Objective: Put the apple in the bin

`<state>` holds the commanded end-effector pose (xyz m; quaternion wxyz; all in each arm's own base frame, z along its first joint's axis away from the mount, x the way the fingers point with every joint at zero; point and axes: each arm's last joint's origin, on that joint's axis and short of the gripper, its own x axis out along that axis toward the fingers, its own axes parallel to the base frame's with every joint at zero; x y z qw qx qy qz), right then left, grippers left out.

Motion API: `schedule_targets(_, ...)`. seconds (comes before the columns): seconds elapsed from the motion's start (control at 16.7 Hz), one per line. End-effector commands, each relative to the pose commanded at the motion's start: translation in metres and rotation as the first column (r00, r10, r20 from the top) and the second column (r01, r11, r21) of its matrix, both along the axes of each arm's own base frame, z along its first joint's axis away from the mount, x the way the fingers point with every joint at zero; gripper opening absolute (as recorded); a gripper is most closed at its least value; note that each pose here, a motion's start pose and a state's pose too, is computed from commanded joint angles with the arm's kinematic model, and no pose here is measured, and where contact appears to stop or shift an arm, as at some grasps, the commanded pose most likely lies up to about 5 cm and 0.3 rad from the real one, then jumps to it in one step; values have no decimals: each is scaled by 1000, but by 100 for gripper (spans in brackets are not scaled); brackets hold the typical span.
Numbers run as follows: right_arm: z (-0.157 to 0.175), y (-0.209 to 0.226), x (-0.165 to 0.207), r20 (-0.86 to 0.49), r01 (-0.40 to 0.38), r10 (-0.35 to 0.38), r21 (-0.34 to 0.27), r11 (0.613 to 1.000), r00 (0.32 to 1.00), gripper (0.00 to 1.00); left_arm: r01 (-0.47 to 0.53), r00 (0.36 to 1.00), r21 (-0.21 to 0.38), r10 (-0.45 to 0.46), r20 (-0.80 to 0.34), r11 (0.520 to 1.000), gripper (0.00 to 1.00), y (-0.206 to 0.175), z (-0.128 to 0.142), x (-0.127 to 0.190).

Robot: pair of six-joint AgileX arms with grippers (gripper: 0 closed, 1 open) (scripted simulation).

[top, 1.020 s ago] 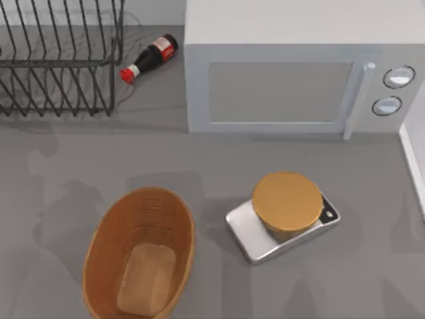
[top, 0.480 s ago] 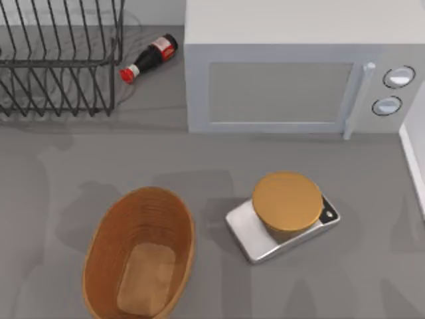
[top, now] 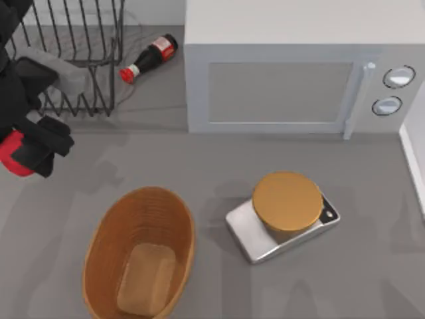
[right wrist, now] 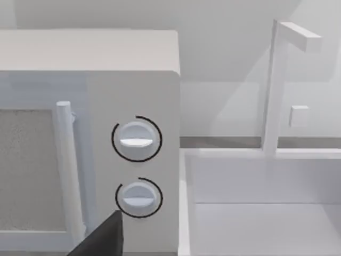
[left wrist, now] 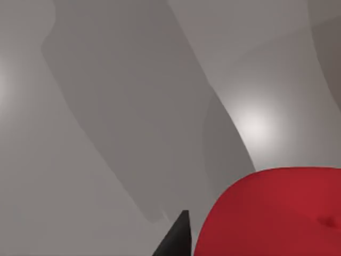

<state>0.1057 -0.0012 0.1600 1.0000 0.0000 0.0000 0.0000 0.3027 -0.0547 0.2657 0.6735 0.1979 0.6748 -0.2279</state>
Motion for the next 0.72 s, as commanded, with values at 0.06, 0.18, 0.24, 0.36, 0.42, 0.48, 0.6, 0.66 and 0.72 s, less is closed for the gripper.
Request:
schedule_targets(0.06,0,0,0,0,0,0,0,1000,1000,100,-66,998,-3,65,-10,998,0,-13,-1,-6)
schedule_targets(0.18,0,0,0,0,0,0,0,1000,1000,100,-199,980,-4,199,-27,980,0,-39,-1,-19)
schedule_targets(0.24,0,0,0,0,0,0,0,1000,1000,100,-263,964,-5,263,-34,965,0,-50,-1,-27)
schedule_targets(0.36,0,0,0,0,0,0,0,1000,1000,100,-375,926,-9,374,-41,927,0,-70,0,-42)
schedule_targets(0.42,0,0,0,0,0,0,0,1000,1000,100,-419,907,-13,418,-42,908,0,-79,1,-50)
schedule_targets(0.48,0,0,0,0,0,0,0,1000,1000,100,-455,890,-20,454,-42,890,0,-86,2,-58)
schedule_targets(0.6,0,0,0,0,0,0,0,1000,1000,100,-507,862,-35,506,-42,861,0,-98,5,-71)
schedule_targets(0.66,0,0,0,0,0,0,0,1000,1000,100,-525,851,-42,523,-42,850,0,-102,6,-77)
schedule_targets(0.72,0,0,0,0,0,0,0,1000,1000,100,-538,843,-47,536,-42,842,0,-105,7,-81)
